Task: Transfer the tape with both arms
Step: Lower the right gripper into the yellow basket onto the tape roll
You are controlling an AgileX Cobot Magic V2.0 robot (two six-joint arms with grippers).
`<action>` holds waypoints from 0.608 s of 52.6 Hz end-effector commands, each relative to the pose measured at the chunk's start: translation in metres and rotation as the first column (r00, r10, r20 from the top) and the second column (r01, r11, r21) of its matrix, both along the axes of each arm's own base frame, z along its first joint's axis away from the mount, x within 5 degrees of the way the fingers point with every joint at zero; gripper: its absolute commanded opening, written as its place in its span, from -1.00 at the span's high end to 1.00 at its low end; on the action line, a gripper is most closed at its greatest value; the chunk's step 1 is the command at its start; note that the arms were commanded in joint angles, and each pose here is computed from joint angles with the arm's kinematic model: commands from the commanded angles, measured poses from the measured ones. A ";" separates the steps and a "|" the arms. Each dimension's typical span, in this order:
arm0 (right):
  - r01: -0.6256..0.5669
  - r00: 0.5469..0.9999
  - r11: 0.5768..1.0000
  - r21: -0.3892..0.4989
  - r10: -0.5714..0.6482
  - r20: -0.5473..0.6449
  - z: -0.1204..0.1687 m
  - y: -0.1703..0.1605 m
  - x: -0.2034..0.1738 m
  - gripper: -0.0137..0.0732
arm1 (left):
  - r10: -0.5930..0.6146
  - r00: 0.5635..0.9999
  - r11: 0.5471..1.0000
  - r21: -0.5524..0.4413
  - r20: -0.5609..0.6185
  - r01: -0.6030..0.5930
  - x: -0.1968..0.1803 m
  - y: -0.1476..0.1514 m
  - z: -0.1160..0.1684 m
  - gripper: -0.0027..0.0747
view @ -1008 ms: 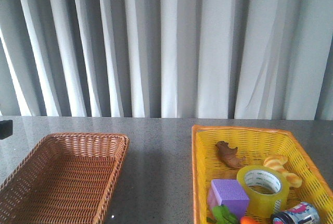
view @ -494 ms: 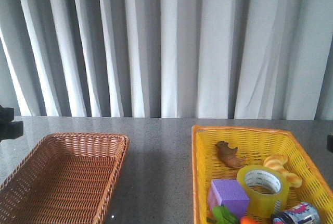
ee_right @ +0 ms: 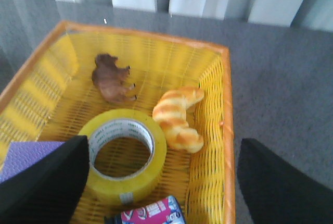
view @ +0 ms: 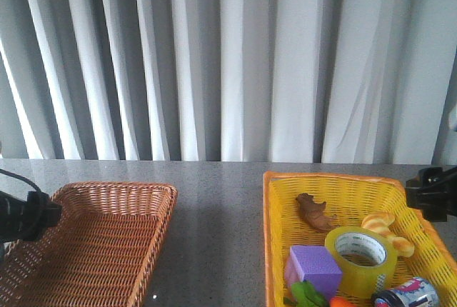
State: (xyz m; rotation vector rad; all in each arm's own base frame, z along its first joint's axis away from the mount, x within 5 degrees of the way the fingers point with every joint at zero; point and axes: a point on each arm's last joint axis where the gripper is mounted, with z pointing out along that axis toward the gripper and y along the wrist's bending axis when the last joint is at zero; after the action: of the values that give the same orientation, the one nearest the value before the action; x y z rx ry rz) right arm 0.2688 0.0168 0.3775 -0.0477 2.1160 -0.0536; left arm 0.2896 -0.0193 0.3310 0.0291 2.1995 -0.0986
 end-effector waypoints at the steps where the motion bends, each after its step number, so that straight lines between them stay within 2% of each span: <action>1: 0.027 0.997 1.000 -0.015 -0.028 -0.073 0.012 -0.002 0.027 -0.60 | 0.014 0.993 0.999 -0.050 0.118 -0.008 -0.001 -0.003 0.024 -0.59; 9: 0.067 0.942 0.997 -0.047 -0.078 -0.326 -0.005 0.000 0.076 -0.60 | 0.009 0.997 0.999 -0.047 0.077 -0.005 -0.003 -0.003 0.021 -0.59; 15: 0.050 0.891 0.998 -0.040 -0.063 -0.449 -0.017 0.005 0.101 -0.60 | 0.006 0.999 0.999 -0.046 0.054 -0.003 -0.004 -0.003 0.019 -0.59; 22: 0.029 0.879 0.999 0.016 -0.018 -0.477 -0.031 0.012 0.118 -0.60 | 0.005 0.999 0.999 -0.046 0.046 -0.003 -0.005 -0.003 0.018 -0.58; 32: 0.028 0.855 1.000 0.000 -0.024 -0.519 -0.058 0.013 0.134 -0.60 | 0.005 0.999 0.999 -0.046 0.046 -0.003 -0.005 -0.003 0.018 -0.58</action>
State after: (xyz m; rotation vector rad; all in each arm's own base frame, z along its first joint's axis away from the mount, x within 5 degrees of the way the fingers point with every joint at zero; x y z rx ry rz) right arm 0.4013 0.0321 0.2998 -0.0201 2.7552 -0.0444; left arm 0.2860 -0.0202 0.3267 0.0219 2.2613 -0.1175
